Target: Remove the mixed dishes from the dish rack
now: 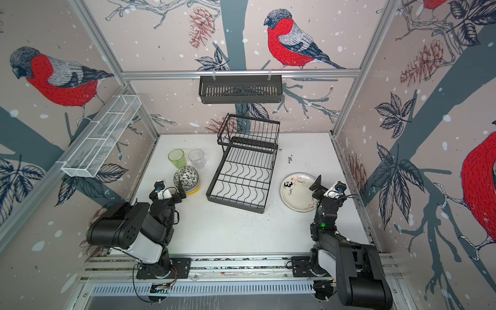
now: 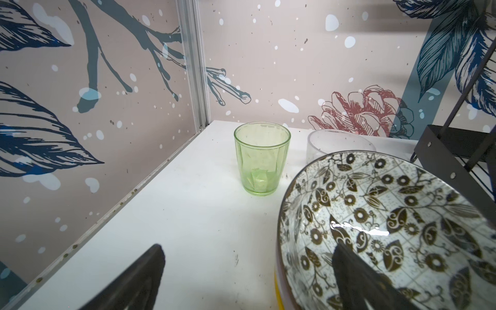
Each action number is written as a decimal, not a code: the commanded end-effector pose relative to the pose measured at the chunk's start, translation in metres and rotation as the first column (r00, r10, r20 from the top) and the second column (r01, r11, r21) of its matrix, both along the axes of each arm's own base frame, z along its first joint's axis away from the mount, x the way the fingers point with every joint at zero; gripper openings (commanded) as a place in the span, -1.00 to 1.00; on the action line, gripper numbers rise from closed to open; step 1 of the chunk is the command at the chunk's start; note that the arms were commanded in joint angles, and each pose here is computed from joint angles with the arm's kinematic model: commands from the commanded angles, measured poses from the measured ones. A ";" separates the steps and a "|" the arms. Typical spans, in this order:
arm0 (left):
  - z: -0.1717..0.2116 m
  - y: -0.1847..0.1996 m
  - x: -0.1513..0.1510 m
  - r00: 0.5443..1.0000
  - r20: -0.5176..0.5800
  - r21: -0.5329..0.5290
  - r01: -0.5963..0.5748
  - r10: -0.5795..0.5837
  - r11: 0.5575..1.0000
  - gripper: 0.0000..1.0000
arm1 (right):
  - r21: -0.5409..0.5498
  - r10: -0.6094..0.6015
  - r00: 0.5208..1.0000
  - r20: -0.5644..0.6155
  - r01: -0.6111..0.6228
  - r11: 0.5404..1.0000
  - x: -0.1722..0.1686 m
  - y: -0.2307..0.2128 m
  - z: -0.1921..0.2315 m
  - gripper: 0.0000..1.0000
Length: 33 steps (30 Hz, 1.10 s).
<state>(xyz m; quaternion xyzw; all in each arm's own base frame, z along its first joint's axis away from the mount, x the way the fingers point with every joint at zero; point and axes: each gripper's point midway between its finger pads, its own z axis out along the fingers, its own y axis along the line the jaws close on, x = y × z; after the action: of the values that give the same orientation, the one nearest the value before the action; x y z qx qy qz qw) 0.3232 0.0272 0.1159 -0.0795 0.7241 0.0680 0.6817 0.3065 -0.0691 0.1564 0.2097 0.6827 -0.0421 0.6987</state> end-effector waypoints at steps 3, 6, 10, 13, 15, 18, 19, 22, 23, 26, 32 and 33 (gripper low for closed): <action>0.039 -0.009 0.000 0.985 0.160 0.021 0.056 -0.059 0.998 0.94 | -0.066 0.024 0.999 -0.022 -0.025 0.998 0.014 0.009 0.003 0.99; 0.039 -0.009 0.002 0.986 0.157 0.022 0.058 -0.061 0.998 0.94 | -0.076 0.018 1.000 -0.006 -0.018 0.997 0.013 0.008 0.004 0.99; 0.033 -0.013 0.012 0.990 0.117 0.024 0.074 -0.076 0.997 0.94 | -0.080 0.011 1.000 -0.025 -0.012 0.997 0.020 0.007 -0.004 0.99; 0.028 -0.014 0.023 0.994 0.075 0.026 0.079 -0.081 0.996 0.94 | -0.085 0.011 0.999 -0.039 -0.014 0.996 0.024 0.007 -0.008 0.99; 0.029 -0.014 0.022 0.994 0.081 0.026 0.078 -0.080 0.997 0.94 | -0.084 0.013 0.999 -0.039 -0.016 0.996 0.023 0.008 -0.008 0.99; 0.028 -0.016 0.023 0.993 0.077 0.030 0.090 -0.092 0.995 0.94 | -0.090 0.027 0.998 -0.063 -0.033 0.995 0.031 0.010 -0.011 0.99; 0.027 -0.017 0.025 0.993 0.069 0.033 0.099 -0.101 0.995 0.94 | -0.096 0.031 0.997 -0.075 -0.038 0.995 0.034 0.012 -0.012 0.99; 0.021 -0.019 0.037 0.994 0.021 0.034 0.106 -0.106 0.994 0.94 | -0.119 0.066 0.991 -0.121 -0.080 0.990 0.046 0.021 -0.024 0.99; 0.018 -0.019 0.041 0.994 -0.001 0.033 0.107 -0.107 0.994 0.94 | -0.154 0.075 0.991 -0.108 -0.091 0.984 0.050 0.026 -0.023 0.99; 0.012 -0.021 0.056 0.992 -0.056 0.030 0.114 -0.112 0.993 0.94 | -0.164 0.060 0.981 -0.187 -0.092 0.982 0.059 0.032 -0.030 0.99; 0.013 -0.018 0.055 0.994 -0.051 0.025 0.103 -0.102 0.994 0.95 | -0.169 0.060 0.983 -0.173 -0.090 0.981 0.058 0.031 -0.029 0.99; 0.012 -0.018 0.054 0.993 -0.052 0.025 0.103 -0.101 0.994 0.95 | -0.167 0.062 0.983 -0.172 -0.091 0.982 0.058 0.031 -0.028 0.99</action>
<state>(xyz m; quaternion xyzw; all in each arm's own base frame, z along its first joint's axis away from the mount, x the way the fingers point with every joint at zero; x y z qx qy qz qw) 0.3775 0.0089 0.1314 -0.0330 0.7377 0.0446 0.6728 0.3643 -0.0363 0.1241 0.1181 0.7434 -0.0837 0.6529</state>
